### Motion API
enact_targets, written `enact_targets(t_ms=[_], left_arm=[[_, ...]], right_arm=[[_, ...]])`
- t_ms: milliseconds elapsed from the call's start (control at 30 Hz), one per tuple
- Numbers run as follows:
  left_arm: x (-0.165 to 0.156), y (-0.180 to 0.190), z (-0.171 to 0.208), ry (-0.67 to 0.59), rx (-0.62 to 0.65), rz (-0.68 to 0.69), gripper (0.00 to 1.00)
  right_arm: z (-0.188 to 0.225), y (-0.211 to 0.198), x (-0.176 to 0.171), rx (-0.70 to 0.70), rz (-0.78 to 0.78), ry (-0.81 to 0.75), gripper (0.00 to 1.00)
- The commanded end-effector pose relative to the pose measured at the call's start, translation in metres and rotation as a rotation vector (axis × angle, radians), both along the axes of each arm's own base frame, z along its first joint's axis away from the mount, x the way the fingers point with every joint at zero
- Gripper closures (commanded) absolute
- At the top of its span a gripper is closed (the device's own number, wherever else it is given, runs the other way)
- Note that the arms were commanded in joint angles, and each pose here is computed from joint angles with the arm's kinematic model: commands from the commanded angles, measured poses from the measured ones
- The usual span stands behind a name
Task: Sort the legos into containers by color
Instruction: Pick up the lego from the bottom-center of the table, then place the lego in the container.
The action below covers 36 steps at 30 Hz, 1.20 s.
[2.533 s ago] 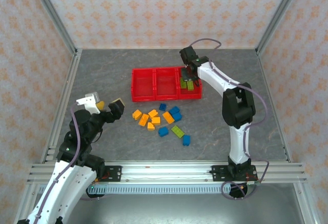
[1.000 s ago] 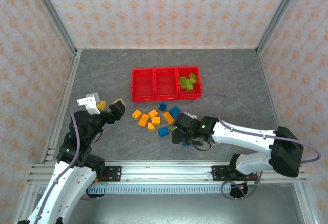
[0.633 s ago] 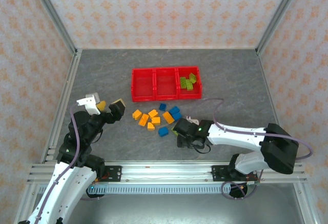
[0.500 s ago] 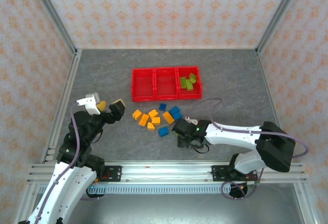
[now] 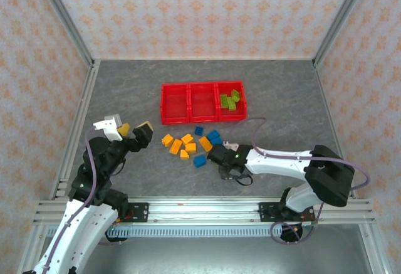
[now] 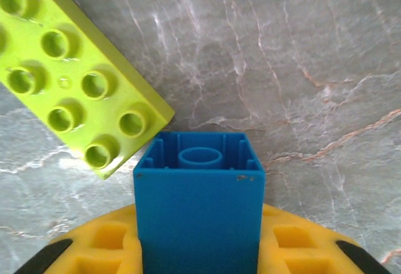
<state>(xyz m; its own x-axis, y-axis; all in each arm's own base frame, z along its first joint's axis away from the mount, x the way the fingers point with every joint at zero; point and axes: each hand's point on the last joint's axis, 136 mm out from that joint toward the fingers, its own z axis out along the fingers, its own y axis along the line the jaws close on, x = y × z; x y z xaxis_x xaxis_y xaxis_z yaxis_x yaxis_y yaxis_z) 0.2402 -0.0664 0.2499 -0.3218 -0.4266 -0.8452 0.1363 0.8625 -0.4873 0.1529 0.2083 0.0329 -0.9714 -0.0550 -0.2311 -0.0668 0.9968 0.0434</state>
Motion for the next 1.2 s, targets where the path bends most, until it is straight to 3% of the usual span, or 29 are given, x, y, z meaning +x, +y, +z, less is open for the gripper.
enact_targets(t_ms=[0, 167, 400, 600, 833, 967, 1100, 1167], left_arm=[[-0.001, -0.004, 0.005, -0.025, -0.001, -0.020, 0.01], [-0.002, -0.003, 0.007, -0.034, -0.003, -0.019, 0.01], [0.000, -0.004, 0.004, -0.015, 0.001, -0.018, 0.01], [0.001, -0.005, 0.001, -0.004, 0.004, -0.023, 0.01], [0.003, -0.007, -0.002, 0.005, 0.011, -0.029, 0.01], [0.004, -0.009, -0.004, 0.012, 0.012, -0.039, 0.01], [0.006, -0.011, -0.007, 0.025, 0.015, -0.048, 0.00], [0.007, -0.011, -0.008, 0.028, 0.017, -0.048, 0.01]], right_arm=[[0.031, -0.001, 0.015, -0.024, 0.002, -0.072, 0.77], [0.104, 0.015, 0.051, -0.012, 0.063, -0.249, 0.75], [0.177, 0.040, 0.166, 0.049, 0.100, -0.462, 0.71], [0.158, 0.065, 0.247, 0.027, 0.181, -0.411, 0.72], [0.111, 0.096, 0.282, -0.010, 0.284, -0.319, 0.71], [0.098, 0.090, 0.291, -0.050, 0.274, -0.306, 0.60], [0.109, 0.090, 0.290, -0.024, 0.260, -0.333, 0.34], [0.119, 0.089, 0.288, -0.002, 0.248, -0.351, 0.28]])
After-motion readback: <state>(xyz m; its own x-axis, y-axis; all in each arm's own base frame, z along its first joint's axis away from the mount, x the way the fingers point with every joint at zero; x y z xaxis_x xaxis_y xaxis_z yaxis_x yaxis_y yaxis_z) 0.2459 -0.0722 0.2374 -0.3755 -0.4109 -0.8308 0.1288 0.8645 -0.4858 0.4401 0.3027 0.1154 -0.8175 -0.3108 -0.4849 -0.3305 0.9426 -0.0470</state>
